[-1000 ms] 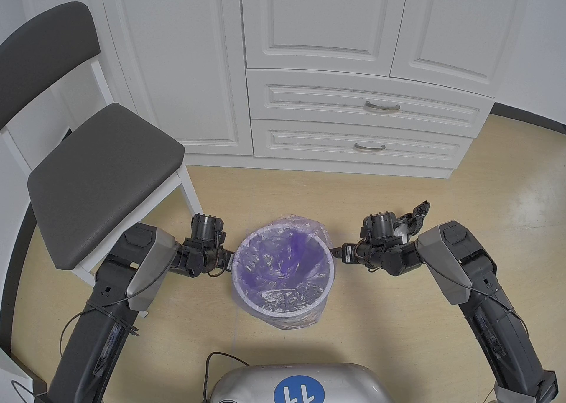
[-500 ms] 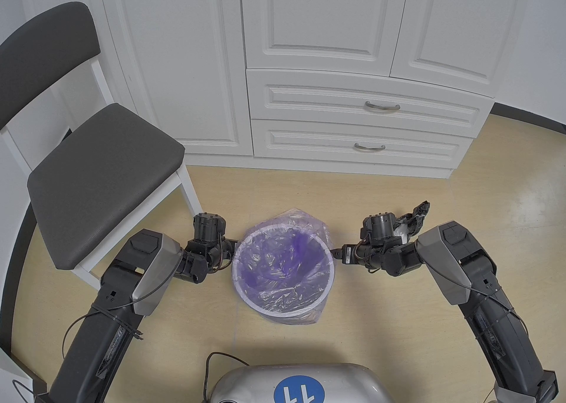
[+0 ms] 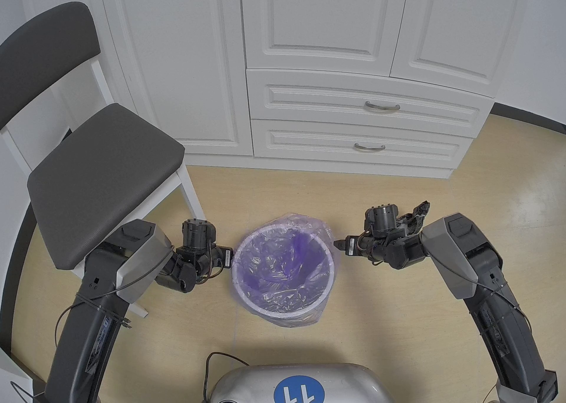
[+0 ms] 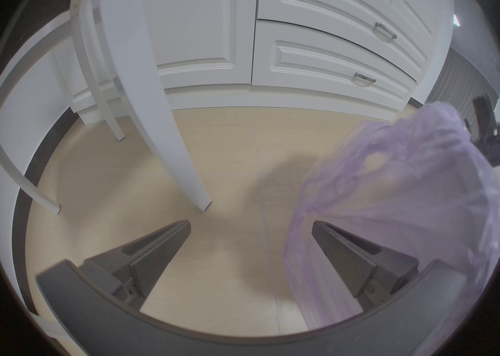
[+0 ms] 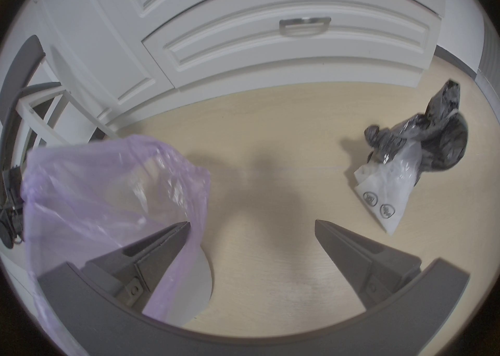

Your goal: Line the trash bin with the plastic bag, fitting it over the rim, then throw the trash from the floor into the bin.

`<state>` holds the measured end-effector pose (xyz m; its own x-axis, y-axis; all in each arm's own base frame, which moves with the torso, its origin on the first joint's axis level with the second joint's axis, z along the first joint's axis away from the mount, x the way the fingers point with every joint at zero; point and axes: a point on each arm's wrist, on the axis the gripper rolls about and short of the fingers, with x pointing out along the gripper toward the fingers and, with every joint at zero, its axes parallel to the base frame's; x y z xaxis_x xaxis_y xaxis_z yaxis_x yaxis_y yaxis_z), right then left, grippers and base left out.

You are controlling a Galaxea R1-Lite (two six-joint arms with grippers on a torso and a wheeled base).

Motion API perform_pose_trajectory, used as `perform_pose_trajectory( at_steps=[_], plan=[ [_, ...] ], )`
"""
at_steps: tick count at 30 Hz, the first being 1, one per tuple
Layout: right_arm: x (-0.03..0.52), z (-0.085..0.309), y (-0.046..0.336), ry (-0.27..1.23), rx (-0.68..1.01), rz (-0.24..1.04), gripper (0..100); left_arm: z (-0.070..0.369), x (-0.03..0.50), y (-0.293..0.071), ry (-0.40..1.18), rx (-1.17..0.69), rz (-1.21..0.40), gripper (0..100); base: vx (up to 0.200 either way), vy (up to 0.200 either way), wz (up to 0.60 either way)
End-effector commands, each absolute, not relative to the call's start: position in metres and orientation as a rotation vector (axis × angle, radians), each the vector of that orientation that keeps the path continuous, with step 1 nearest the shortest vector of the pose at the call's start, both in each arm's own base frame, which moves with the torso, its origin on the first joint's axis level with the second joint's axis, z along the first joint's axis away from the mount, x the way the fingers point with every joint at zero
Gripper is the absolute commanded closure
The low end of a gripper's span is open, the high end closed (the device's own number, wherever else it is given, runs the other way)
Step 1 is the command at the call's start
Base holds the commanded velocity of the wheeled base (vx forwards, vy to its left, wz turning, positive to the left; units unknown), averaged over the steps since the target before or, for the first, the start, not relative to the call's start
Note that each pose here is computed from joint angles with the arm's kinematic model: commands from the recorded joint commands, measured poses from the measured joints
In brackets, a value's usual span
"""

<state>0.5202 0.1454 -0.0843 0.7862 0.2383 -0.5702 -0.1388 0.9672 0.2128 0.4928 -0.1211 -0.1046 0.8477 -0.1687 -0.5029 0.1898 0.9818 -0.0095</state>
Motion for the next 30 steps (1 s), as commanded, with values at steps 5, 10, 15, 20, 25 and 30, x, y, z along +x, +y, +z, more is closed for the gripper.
perform_pose_trajectory(
  at_steps=[5,10,15,20,25,30],
  plan=[
    [0.493,0.032,0.137,0.541,0.166,0.215,0,-0.039,0.431,-0.104,0.515,0.027,-0.206,0,0.0,0.0,0.0],
    [0.486,0.042,0.158,0.499,0.177,0.246,0,-0.036,0.404,-0.099,0.473,-0.019,-0.267,0,0.0,0.0,0.0],
    [0.472,0.031,0.192,0.378,0.149,0.229,0,-0.023,0.379,-0.094,0.486,-0.002,-0.274,0,0.0,0.0,0.0],
    [0.459,0.024,0.208,0.336,0.096,0.272,0,-0.004,0.367,-0.09,0.477,0.019,-0.274,0,0.0,0.0,0.0],
    [0.454,0.005,0.213,0.34,0.038,0.293,0,0.004,0.357,-0.085,0.475,0.019,-0.27,0,0.0,0.0,0.0],
    [0.452,-0.015,0.216,0.36,-0.022,0.294,0,0.007,0.349,-0.084,0.486,0.02,-0.272,0,0.0,0.0,0.0]
  ],
)
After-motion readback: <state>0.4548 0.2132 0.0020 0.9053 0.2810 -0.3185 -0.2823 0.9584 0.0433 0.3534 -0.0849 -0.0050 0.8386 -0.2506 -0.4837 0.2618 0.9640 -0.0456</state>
